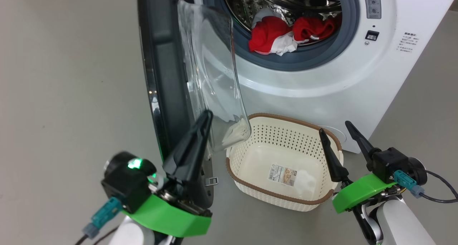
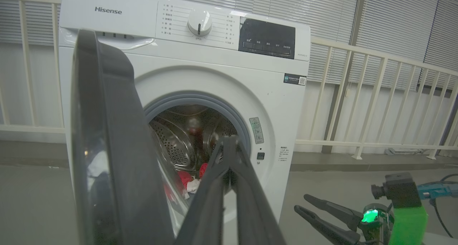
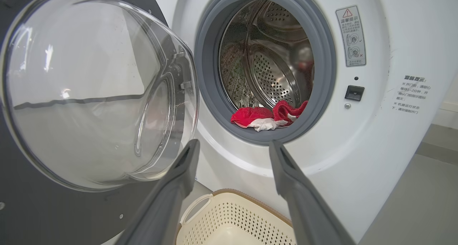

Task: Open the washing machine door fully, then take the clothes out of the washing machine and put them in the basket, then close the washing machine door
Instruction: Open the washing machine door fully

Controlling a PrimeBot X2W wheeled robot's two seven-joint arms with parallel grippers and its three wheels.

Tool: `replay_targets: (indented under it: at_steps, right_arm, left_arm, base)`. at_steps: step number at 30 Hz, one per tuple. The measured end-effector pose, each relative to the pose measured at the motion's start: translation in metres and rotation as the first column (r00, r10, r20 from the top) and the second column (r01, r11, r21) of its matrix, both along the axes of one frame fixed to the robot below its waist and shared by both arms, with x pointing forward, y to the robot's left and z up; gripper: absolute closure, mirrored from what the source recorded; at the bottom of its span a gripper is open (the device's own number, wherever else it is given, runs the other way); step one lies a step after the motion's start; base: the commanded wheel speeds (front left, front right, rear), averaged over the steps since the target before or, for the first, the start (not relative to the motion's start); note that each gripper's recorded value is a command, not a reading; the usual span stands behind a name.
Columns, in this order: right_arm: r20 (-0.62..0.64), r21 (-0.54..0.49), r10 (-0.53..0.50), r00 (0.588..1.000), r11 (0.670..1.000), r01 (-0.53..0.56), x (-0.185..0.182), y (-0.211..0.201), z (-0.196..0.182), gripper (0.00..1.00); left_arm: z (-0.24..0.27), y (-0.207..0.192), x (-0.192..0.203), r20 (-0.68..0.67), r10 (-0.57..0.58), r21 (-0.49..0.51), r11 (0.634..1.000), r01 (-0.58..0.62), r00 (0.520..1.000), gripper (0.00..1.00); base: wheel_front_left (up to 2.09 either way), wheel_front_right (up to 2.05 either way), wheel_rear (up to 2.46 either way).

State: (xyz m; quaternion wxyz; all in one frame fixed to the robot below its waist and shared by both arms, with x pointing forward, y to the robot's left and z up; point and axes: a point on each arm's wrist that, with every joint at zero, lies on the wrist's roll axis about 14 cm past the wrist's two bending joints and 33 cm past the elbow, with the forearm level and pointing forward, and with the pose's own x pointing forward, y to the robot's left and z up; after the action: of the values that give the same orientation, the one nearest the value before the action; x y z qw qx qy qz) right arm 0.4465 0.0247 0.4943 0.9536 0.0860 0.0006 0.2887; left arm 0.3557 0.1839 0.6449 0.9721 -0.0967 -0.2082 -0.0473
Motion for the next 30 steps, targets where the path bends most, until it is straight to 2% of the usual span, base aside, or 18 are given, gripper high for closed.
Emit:
replay_targets:
  at_steps: [1,2,8,19,30]
  right_arm:
    - [-0.001,0.001,-0.002,1.0,1.0,0.002,0.0,-0.001,0.0,0.0]
    - [-0.008,0.002,-0.009,1.0,1.0,0.009,0.002,-0.003,-0.003,0.0]
    - [-0.02,0.0,-0.005,1.0,1.0,0.005,0.003,-0.001,-0.009,0.0]
    - [-0.019,0.003,0.011,1.0,1.0,-0.011,0.004,0.006,-0.008,0.0]
    - [-0.009,0.003,0.038,0.999,0.999,-0.038,0.004,0.018,-0.005,0.0]
  left_arm:
    - [-0.009,-0.002,0.001,-0.028,-0.008,-0.01,1.0,0.007,1.0,1.0]
    - [-0.044,-0.009,0.004,-0.138,-0.032,-0.035,0.999,0.028,0.99,1.0]
    - [-0.083,-0.012,0.003,-0.278,-0.047,-0.054,0.998,0.034,0.959,1.0]
    - [-0.09,0.007,-0.004,-0.301,0.019,-0.048,0.998,-0.035,0.954,1.0]
    - [-0.104,0.063,-0.025,-0.352,0.194,-0.057,0.972,-0.227,0.916,1.0]
  base:
    - [0.0,0.0,0.0]
    - [0.0,0.0,0.0]
    - [0.0,0.0,0.0]
    - [0.0,0.0,0.0]
    - [0.0,0.0,0.0]
